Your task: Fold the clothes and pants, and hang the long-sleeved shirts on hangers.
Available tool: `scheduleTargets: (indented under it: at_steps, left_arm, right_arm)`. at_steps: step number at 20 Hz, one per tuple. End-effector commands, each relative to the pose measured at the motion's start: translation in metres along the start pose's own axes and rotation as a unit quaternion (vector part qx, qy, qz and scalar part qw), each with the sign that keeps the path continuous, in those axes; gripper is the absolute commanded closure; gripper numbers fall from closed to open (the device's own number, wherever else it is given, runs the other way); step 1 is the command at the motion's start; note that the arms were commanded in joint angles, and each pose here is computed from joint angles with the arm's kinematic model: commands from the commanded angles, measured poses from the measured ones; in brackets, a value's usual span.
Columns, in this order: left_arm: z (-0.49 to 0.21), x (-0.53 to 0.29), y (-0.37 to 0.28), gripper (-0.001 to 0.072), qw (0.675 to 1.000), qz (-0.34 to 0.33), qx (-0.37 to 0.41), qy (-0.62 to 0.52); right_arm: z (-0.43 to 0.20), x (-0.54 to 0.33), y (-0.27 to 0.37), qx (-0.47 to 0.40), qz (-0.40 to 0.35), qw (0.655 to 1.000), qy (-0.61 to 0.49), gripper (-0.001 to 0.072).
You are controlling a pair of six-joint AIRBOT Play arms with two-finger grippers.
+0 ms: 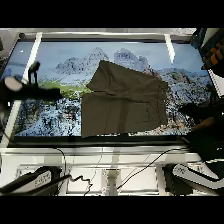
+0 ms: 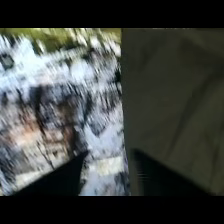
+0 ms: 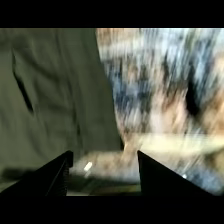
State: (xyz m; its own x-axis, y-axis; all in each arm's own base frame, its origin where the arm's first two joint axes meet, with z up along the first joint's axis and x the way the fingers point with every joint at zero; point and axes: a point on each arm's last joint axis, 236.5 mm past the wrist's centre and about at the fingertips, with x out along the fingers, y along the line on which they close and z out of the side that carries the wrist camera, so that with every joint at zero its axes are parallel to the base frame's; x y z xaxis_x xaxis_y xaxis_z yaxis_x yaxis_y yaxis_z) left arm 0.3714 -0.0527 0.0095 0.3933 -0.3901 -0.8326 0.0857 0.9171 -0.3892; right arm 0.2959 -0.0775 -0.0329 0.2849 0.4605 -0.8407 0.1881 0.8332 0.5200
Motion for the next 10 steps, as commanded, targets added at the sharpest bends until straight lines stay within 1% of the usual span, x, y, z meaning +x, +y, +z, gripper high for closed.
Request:
scheduleTargets:
  at_steps: [1,2,3,5,8,10]
  left_arm:
    - [-0.074,0.014,-0.013,0.0002,0.998,-0.036,-0.057,0.019]
    - [-0.087,0.018,-0.019,0.0004,0.995,-0.052,-0.075,0.032]
    - [-0.099,0.023,-0.022,0.0004,0.993,-0.063,-0.089,0.045]
    - [-0.114,0.029,-0.021,0.0006,0.991,-0.064,-0.099,0.061]
    - [-0.121,0.031,-0.02,0.0005,0.99,-0.064,-0.101,0.068]
    - [-0.121,0.031,-0.02,0.0006,0.99,-0.064,-0.102,0.069]
  right_arm:
    - [-0.042,0.023,-0.01,0.046,0.008,0.998,0.049,0.026]
    - [-0.049,0.032,-0.013,0.057,0.011,0.997,0.055,0.0243]
    - [-0.055,0.041,-0.013,0.07,0.02,0.995,0.062,0.0199]
    - [-0.059,0.057,-0.011,0.096,0.044,0.992,0.069,0.016]
    - [-0.053,0.081,0.0,0.108,0.078,0.989,0.071,0.0162]
    - [-0.048,0.095,0.002,0.108,0.076,0.989,0.068,0.0172]
